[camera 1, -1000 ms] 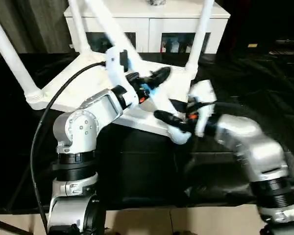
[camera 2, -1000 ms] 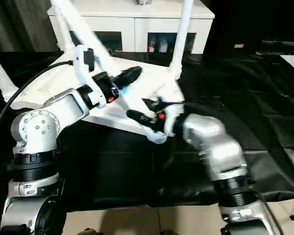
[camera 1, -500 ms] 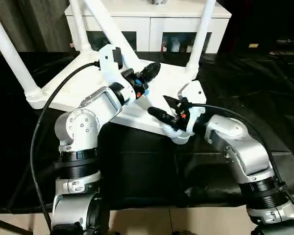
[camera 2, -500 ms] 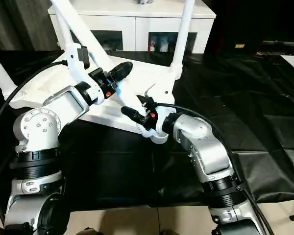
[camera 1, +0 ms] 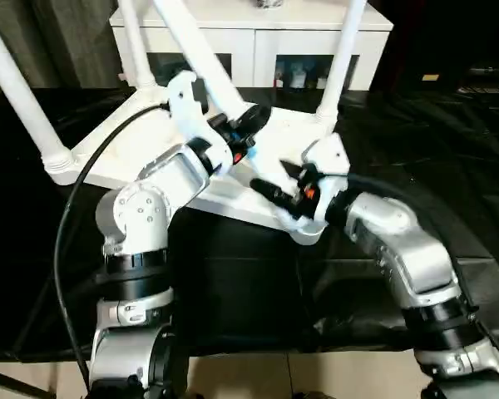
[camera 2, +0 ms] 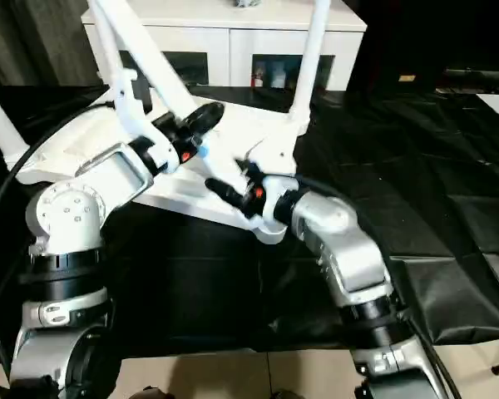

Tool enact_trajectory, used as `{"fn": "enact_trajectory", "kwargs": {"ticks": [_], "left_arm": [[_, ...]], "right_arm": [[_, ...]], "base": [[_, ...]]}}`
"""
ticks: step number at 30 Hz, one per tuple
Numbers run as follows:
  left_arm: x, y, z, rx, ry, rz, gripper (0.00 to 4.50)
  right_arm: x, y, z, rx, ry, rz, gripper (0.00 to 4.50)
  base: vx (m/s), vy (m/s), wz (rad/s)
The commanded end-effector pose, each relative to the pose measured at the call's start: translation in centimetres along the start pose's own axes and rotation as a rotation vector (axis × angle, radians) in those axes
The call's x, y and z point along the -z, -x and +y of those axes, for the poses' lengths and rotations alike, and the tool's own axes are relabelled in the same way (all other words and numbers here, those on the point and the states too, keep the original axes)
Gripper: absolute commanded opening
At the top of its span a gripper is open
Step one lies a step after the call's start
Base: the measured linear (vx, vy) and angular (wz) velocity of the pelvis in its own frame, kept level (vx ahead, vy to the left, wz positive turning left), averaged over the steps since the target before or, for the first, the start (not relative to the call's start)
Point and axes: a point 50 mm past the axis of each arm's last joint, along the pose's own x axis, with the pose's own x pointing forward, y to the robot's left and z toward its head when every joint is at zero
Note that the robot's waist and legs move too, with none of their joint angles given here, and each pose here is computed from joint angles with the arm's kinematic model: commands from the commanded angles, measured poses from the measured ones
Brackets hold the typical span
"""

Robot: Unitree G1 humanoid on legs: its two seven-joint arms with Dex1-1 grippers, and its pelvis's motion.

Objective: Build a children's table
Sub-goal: Insert table leg to table base

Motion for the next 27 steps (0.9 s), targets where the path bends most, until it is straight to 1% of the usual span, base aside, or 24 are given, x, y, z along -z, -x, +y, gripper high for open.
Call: {"fn": "enact_trajectory", "kwargs": {"ticks": [1,2,4,6,7,8,9,10,11,15,17,20,22,24,27], "left_arm": [[-0.5,0.0,-1.4,0.089,-0.055,0.039,1.85],[-0.5,0.0,-1.4,0.096,-0.059,0.045,1.85],[-0.6,0.3,-1.9,0.166,-0.091,0.085,1.85],[-0.6,0.5,-2.2,0.206,-0.114,0.112,1.85],[-0.6,0.5,-2.3,0.218,-0.123,0.12,1.85],[-0.6,0.5,-2.3,0.218,-0.123,0.12,1.85],[-0.9,0.5,-2.4,0.251,-0.14,0.135,1.84],[-0.9,0.5,-2.4,0.254,-0.141,0.137,1.84],[-1.1,0.5,-2.5,0.27,-0.156,0.146,1.84],[-1.3,0.5,-2.7,0.299,-0.168,0.153,1.84],[-1.4,0.4,-2.9,0.321,-0.18,0.164,1.84],[-1.4,0.4,-3.1,0.35,-0.19,0.176,1.84],[-1.2,0.5,-3.5,0.398,-0.205,0.195,1.84],[-1.1,0.6,-3.7,0.413,-0.211,0.202,1.84],[-0.4,0.9,-4.0,0.473,-0.265,0.251,1.84]], "right_arm": [[-1.8,1.4,-0.9,-0.047,-0.024,-0.051,3.18],[-1.9,1.6,-1.0,-0.057,-0.028,-0.053,3.3],[-2.5,3.0,-1.8,-0.117,-0.063,-0.037,3.46],[-3.0,4.1,-2.3,-0.171,-0.089,-0.023,3.63],[-3.2,4.5,-2.4,-0.191,-0.1,-0.018,3.63],[-3.2,4.5,-2.4,-0.191,-0.1,-0.018,3.75],[-3.6,5.4,-2.9,-0.238,-0.158,-0.005,3.84],[-3.6,5.5,-3.0,-0.242,-0.163,-0.004,3.92],[-3.8,5.9,-3.1,-0.278,-0.203,0.001,3.96],[-3.7,6.1,-3.0,-0.321,-0.229,0.028,3.98],[-3.1,6.1,-2.7,-0.367,-0.238,0.083,3.98],[-2.6,5.9,-2.2,-0.4,-0.241,0.116,3.98],[-2.4,5.6,-1.9,-0.419,-0.246,0.127,3.98],[-2.4,5.4,-1.8,-0.421,-0.246,0.129,3.98],[-2.4,4.9,-1.9,-0.423,-0.237,0.136,3.98]], "base": [[0.0,0.0,0.0],[0.0,0.0,0.0],[0.0,0.0,0.0],[0.0,0.0,0.0],[0.0,0.0,0.0],[0.0,0.0,0.0],[0.0,0.0,0.0],[0.0,0.0,0.0],[0.0,0.0,0.0],[0.0,0.0,0.0],[0.0,0.0,0.0],[0.0,0.0,0.0],[0.0,0.0,0.0],[0.0,0.0,0.0],[0.0,0.0,0.0]]}}
